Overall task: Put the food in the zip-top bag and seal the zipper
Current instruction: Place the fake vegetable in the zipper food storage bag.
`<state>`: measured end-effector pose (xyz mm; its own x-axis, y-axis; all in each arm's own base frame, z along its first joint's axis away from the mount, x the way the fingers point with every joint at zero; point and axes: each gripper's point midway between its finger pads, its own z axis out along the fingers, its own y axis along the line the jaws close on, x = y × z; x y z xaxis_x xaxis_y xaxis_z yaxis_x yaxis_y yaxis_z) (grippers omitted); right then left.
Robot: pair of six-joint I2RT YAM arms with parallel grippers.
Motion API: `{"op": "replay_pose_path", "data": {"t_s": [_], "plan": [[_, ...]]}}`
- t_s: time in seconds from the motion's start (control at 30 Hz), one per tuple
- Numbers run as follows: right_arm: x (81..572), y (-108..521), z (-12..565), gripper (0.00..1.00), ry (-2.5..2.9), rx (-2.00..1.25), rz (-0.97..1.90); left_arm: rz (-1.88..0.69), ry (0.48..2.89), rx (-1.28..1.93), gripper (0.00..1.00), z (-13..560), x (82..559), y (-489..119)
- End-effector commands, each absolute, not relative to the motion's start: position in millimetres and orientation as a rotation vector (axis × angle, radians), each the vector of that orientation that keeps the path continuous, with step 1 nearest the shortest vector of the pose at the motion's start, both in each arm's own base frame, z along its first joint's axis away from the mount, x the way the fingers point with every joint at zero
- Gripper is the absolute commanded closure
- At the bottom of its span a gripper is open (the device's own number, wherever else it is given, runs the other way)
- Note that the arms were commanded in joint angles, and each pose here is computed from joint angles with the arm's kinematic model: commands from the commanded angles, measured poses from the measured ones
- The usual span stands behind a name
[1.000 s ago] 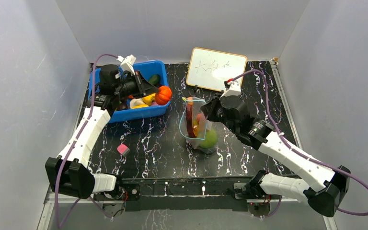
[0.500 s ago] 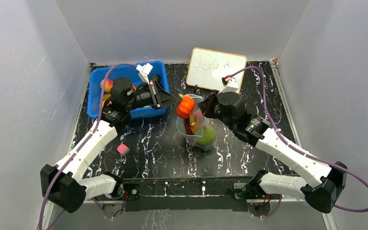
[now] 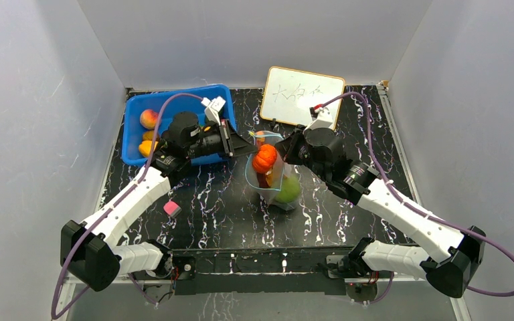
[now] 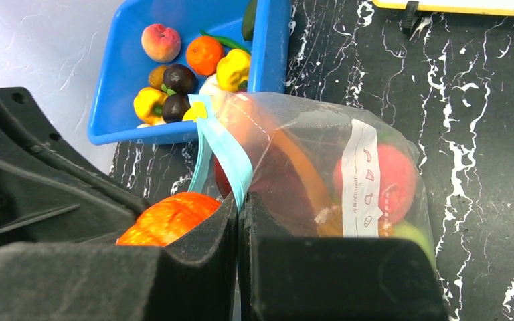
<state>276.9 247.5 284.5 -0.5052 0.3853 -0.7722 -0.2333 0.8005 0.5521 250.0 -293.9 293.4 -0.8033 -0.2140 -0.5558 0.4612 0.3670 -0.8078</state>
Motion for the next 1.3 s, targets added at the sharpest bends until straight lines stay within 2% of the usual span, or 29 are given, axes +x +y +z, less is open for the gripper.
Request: {"op": "replay_pose_path", "data": {"t_s": [0.0, 0.63, 0.67, 0.77, 0.83, 0.9, 1.07, 1.27], "plan": [[277.4, 248.9, 368.9, 1.00, 1.729, 0.159, 0.919, -1.366, 2.064, 0.236, 1.00, 282.3, 253.1, -288.2], [275.5, 250.5, 371.9, 1.00, 1.713, 0.158, 0.946, -1.358, 2.125, 0.263, 0.98, 267.7, 242.1, -297.5], [275.4, 251.2, 370.8, 1.00, 1.716, 0.155, 0.947, -1.392, 2.110, 0.262, 0.90, 272.6, 240.4, -299.7], [274.1, 251.5, 367.9, 1.00, 1.723, 0.143, 0.945, -1.450, 2.082, 0.231, 0.53, 286.1, 238.6, -302.3], [272.8, 251.5, 366.8, 1.00, 1.725, 0.128, 0.942, -1.428, 2.082, 0.235, 0.42, 292.1, 238.8, -300.1], [271.4, 252.5, 365.1, 1.00, 1.729, 0.113, 0.942, -1.365, 2.079, 0.253, 0.37, 298.9, 241.6, -295.2], [269.8, 255.9, 362.9, 1.00, 1.742, 0.086, 0.949, -1.126, 2.145, 0.257, 0.36, 283.7, 251.0, -272.1], [269.8, 255.5, 363.8, 1.00, 1.740, 0.081, 0.942, -1.036, 2.168, 0.261, 0.36, 274.4, 252.6, -261.4]]}}
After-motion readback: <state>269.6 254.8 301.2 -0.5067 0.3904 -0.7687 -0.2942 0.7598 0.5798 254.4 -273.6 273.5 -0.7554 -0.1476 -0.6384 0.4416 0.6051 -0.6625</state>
